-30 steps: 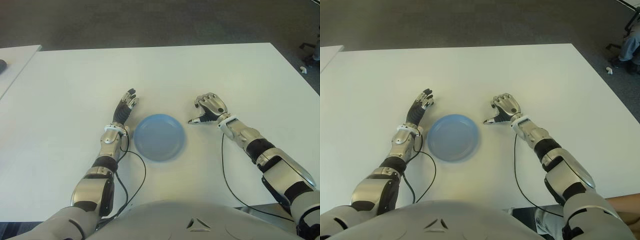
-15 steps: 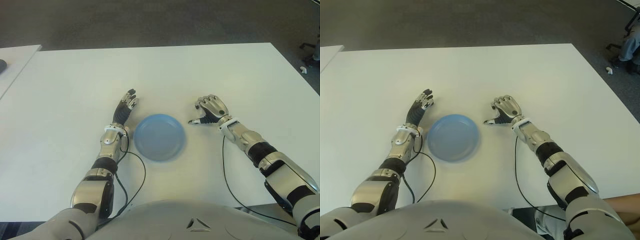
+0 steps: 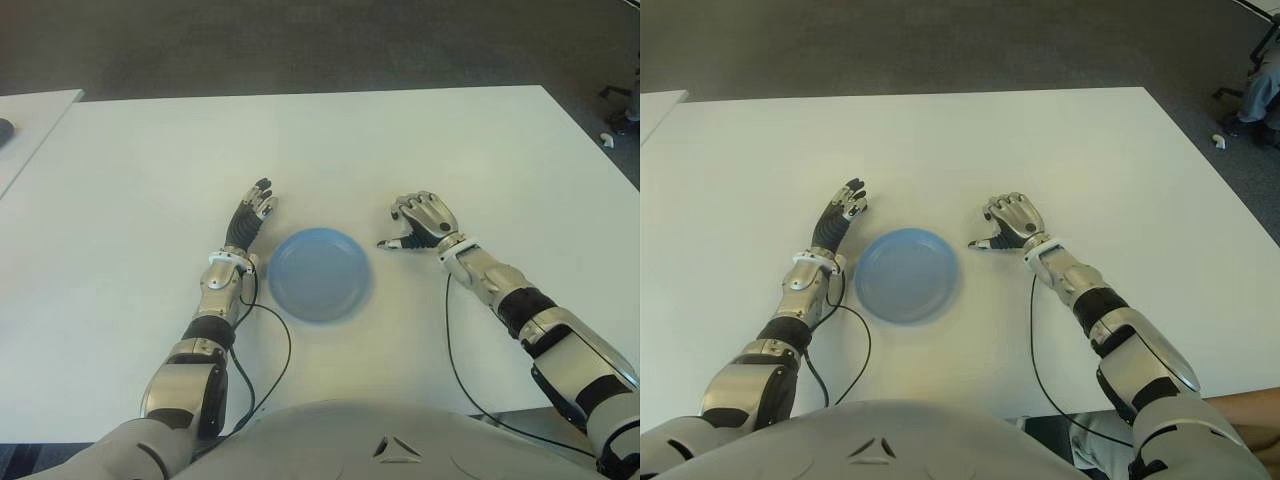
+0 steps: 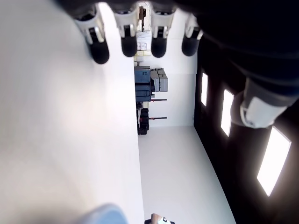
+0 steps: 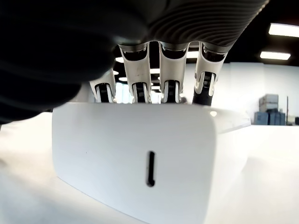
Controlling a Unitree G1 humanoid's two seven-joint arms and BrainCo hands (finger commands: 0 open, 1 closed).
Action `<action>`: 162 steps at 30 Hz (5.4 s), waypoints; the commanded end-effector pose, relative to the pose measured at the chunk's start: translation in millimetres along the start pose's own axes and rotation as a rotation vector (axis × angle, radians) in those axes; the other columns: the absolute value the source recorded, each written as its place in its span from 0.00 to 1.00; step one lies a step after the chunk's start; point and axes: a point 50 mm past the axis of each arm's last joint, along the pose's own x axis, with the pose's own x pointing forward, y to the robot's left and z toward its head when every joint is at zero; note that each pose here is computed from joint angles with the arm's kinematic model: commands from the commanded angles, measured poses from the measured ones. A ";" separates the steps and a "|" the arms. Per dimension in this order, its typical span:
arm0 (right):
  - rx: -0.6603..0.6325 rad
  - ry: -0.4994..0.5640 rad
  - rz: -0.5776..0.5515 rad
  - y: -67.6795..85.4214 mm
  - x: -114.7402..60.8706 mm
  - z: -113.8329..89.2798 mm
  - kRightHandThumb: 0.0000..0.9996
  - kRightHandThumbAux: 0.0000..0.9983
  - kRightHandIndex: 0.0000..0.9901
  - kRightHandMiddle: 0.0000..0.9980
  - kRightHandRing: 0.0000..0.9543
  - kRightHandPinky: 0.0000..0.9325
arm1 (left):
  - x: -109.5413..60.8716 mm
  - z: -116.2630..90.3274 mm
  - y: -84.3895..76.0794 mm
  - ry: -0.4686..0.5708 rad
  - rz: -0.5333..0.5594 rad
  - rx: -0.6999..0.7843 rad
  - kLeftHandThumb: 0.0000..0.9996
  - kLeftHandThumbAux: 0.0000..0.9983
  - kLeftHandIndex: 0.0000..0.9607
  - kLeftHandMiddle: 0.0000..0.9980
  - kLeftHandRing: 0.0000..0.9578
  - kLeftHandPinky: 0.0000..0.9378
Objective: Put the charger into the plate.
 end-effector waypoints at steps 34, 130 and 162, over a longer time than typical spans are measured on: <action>0.062 0.045 -0.203 -27.5 -6.6 -13.5 0.75 0.71 0.44 0.89 0.93 0.96 | -32.2 -56.2 -8.3 0.313 -0.017 -0.086 0.00 0.46 0.04 0.05 0.05 0.10; 0.189 0.098 0.223 3.4 -39.3 -48.6 0.31 0.08 0.00 0.00 0.00 0.00 | -36.1 -58.7 3.5 0.339 -0.103 -0.026 0.00 0.50 0.05 0.07 0.06 0.08; -0.039 0.086 0.323 34.6 -42.3 -31.6 0.30 0.08 0.00 0.00 0.00 0.00 | -38.1 -57.3 1.0 0.297 -0.108 -0.054 0.00 0.49 0.08 0.10 0.09 0.11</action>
